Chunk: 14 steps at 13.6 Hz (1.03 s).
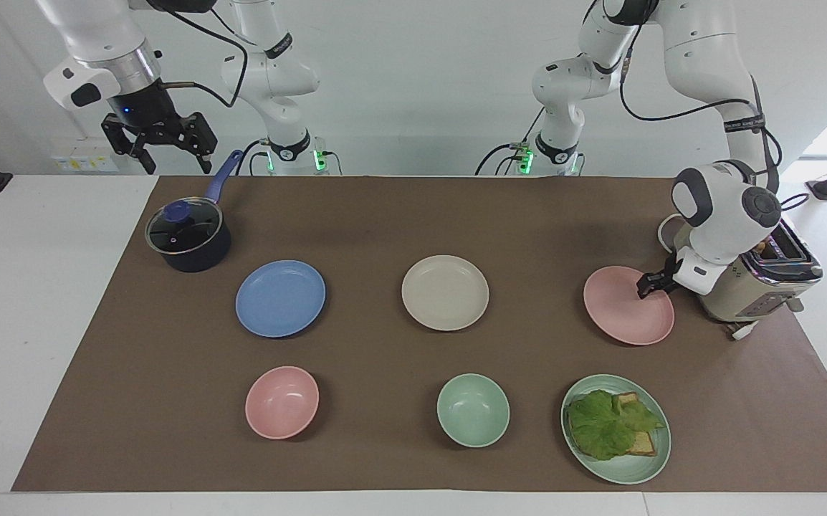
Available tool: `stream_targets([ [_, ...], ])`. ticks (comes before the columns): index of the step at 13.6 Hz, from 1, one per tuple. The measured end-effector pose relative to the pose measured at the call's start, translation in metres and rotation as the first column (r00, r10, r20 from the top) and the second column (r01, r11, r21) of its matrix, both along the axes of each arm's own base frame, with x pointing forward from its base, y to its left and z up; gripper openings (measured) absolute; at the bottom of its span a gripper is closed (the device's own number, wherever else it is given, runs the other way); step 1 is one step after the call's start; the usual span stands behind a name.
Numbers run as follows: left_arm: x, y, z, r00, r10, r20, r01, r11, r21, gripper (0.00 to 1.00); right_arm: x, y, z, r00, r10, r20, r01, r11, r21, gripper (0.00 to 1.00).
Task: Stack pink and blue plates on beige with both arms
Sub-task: 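Grasp the pink plate rim with the left gripper and lift it, then carry the pink plate onto the beige plate and open the left gripper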
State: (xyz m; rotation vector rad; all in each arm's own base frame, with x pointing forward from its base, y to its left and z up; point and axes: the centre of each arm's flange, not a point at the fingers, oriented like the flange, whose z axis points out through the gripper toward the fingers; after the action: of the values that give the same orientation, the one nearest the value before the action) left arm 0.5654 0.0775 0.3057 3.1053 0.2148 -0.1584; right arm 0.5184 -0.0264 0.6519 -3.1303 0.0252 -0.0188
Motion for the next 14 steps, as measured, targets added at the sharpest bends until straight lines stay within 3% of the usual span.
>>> stream_targets([
  [3,0.002,0.001,0.004,1.0,0.003,0.004,-0.003,1.0,-0.002,0.15,0.0,0.0,0.0,1.0,0.0,0.0,0.0,1.0,0.0,1.0],
  [7,0.005,-0.003,0.027,0.996,-0.011,-0.089,0.009,1.0,-0.018,0.12,0.0,0.0,0.0,1.0,0.0,0.0,0.0,1.0,0.0,1.0],
  [10,0.013,-0.016,0.064,0.99,-0.009,-0.144,-0.002,0.997,-0.082,0.05,0.0,0.0,0.0,1.0,0.0,0.0,0.0,1.0,0.0,1.0],
  [14,0.013,-0.045,0.111,0.992,-0.007,-0.126,-0.018,0.98,-0.196,0.05,0.0,0.0,0.0,1.0,0.0,0.0,0.0,1.0,0.0,1.0],
])
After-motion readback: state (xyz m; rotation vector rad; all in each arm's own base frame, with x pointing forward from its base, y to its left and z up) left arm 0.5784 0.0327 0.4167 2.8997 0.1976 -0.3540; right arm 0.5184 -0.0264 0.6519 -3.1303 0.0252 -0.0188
